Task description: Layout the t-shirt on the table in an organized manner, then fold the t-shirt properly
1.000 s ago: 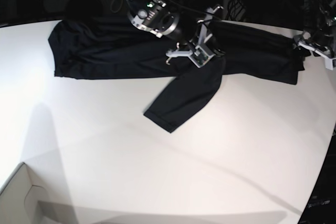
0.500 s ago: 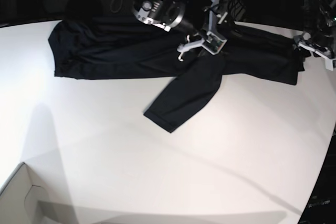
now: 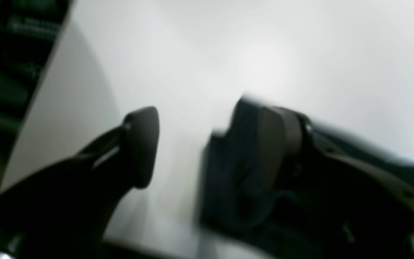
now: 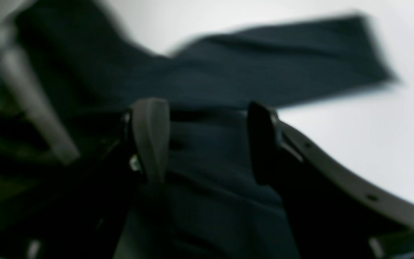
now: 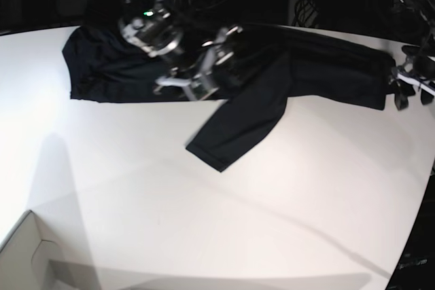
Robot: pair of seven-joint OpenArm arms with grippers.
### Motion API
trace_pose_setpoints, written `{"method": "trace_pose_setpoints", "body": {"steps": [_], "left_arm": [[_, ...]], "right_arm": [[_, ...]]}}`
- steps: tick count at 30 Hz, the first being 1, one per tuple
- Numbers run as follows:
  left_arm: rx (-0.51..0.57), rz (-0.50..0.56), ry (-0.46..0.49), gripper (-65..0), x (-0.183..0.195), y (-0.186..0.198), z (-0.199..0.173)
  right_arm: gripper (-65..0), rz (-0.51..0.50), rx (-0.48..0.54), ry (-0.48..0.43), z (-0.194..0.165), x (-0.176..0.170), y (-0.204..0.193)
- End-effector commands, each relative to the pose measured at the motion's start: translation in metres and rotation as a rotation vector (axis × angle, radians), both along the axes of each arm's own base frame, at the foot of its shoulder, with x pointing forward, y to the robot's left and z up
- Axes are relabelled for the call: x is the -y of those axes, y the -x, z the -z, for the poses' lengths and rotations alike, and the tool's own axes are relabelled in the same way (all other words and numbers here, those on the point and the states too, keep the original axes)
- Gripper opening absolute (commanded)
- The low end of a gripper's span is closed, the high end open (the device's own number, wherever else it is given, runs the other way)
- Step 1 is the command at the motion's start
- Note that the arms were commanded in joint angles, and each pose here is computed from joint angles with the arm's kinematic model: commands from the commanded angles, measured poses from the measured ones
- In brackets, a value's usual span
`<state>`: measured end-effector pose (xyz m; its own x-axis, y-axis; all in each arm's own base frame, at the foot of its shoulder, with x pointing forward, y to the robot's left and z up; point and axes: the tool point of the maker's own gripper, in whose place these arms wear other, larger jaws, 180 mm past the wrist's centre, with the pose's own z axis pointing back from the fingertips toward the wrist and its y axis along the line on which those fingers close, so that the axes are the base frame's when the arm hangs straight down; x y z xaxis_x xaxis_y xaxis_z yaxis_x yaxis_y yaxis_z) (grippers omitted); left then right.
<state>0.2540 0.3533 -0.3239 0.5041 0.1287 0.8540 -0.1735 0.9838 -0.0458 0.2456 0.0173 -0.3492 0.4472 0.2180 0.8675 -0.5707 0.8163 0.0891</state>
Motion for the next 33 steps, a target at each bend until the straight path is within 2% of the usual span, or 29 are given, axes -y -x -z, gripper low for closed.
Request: {"method": "trace_pose_setpoints", "body": {"steps": [1, 4, 6, 9, 12, 14, 17, 24, 25, 28, 31, 33], "left_arm": [[0.1, 0.027, -0.021, -23.0, 0.002, -0.012, -0.031], [0.215, 0.093, 0.005, -23.0, 0.025, -0.025, -0.064], [0.262, 0.173, 0.027, -23.0, 0.054, -0.042, -0.078], [0.281, 0.319, 0.082, -23.0, 0.114, -0.063, -0.078], [0.284, 0.377, 0.171, -23.0, 0.169, -0.079, -0.076], [0.256, 0.414, 0.189, -23.0, 0.209, -0.091, -0.068], [0.18, 0.484, 0.097, -23.0, 0.269, -0.099, -0.048], [0.06, 0.751, -0.137, -23.0, 0.398, -0.083, -0.009], [0.042, 0.769, -0.174, -23.0, 0.408, -0.084, -0.002], [-0.039, 0.785, -0.284, -23.0, 0.402, -0.091, 0.027], [-0.084, 0.801, -0.291, -23.0, 0.404, -0.1, 0.042], [-0.106, 0.764, -0.27, -23.0, 0.401, -0.112, 0.049]], "right_arm": [[-29.5, 0.061, 0.061, -0.026, -0.017, 0.016, -0.014], [-29.5, 0.204, 0.08, 0.023, -0.018, 0.07, -0.031], [-29.5, 0.299, 0.089, 0.059, -0.019, 0.108, -0.04], [-29.5, 0.432, 0.093, 0.107, -0.019, 0.16, -0.041], [-29.5, 0.536, 0.089, 0.149, -0.019, 0.202, -0.035], [-29.5, 0.589, 0.084, 0.169, -0.018, 0.223, -0.03], [-29.5, 0.645, 0.081, 0.196, -0.019, 0.246, -0.022], [-29.5, 0.76, 0.064, 0.251, -0.019, 0.292, 0.0], [-29.5, 0.771, 0.055, 0.259, -0.018, 0.296, 0.005], [-29.6, 0.779, 0.045, 0.269, -0.016, 0.299, 0.011], [-29.6, 0.784, 0.03, 0.277, -0.013, 0.302, 0.017], [-29.6, 0.789, 0.027, 0.281, -0.012, 0.304, 0.019]]}}
